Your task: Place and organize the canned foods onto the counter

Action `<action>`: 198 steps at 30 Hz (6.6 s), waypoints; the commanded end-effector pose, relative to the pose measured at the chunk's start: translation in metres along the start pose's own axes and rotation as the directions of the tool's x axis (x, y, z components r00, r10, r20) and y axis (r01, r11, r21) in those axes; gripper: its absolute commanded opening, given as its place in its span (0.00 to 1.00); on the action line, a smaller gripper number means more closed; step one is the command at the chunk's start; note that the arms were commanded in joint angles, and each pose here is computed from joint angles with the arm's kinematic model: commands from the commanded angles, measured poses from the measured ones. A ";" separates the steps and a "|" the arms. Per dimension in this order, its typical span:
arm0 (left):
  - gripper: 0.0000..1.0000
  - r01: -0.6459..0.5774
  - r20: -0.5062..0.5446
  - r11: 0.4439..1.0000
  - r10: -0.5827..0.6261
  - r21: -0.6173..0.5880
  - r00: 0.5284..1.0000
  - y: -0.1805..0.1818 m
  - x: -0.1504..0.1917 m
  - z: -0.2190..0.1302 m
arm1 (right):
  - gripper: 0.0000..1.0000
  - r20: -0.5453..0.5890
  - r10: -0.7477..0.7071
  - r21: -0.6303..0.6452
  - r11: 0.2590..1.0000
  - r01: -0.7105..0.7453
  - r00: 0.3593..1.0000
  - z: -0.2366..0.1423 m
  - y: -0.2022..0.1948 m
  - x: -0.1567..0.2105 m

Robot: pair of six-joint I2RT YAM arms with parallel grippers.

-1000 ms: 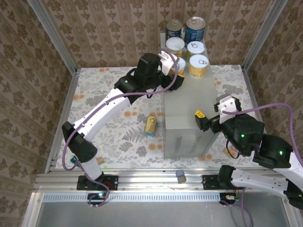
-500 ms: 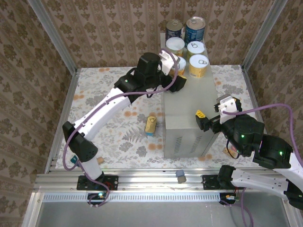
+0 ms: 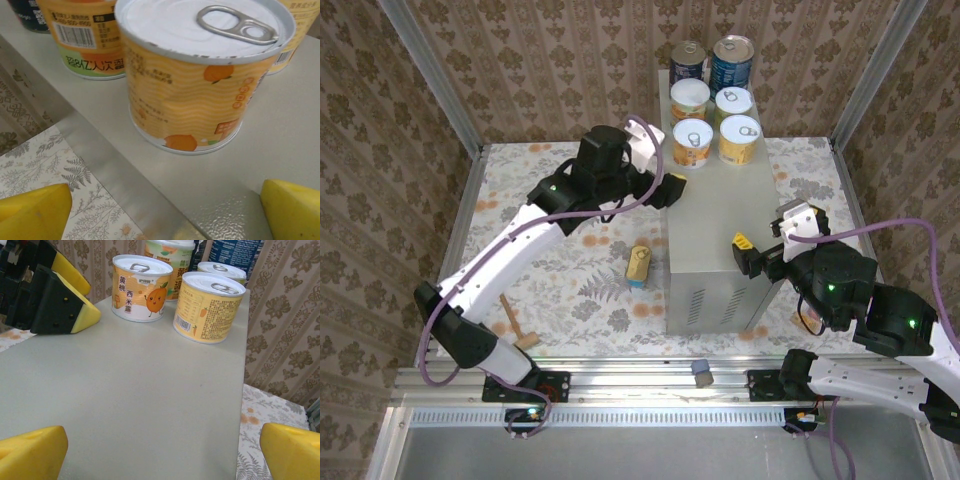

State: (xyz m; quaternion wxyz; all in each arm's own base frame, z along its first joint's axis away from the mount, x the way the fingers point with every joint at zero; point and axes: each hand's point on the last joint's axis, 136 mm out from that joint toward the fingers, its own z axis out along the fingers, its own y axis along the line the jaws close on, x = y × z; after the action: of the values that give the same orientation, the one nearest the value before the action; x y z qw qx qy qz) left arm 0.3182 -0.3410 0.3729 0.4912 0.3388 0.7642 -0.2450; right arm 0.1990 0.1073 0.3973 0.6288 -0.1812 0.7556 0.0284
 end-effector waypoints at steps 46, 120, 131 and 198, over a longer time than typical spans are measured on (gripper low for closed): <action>0.93 0.057 -0.030 0.998 -0.057 0.004 0.998 0.022 -0.002 0.046 | 1.00 0.016 0.028 0.059 0.998 -0.029 0.999 -0.013 -0.022 0.001; 1.00 0.242 -0.526 0.932 -0.354 -0.271 0.774 0.027 0.291 0.032 | 1.00 -0.066 -0.109 -0.550 0.833 0.055 0.992 0.000 0.128 -0.022; 0.95 0.204 -0.590 0.938 -0.337 -0.281 0.734 0.018 0.322 0.056 | 1.00 -0.048 -0.100 -0.551 0.832 0.057 0.994 -0.005 0.129 -0.022; 0.50 -0.066 -0.184 0.967 0.114 0.247 0.976 -0.055 0.049 -0.161 | 1.00 0.019 -0.023 0.170 0.985 0.019 1.000 -0.057 -0.077 -0.010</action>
State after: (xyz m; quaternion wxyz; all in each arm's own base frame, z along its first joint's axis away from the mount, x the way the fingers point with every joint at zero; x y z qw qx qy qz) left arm 0.1862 -0.2472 0.3703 0.3697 0.4153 0.7902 -0.2576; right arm 0.1689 0.0028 0.4368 0.6561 -0.1007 0.7449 -0.0670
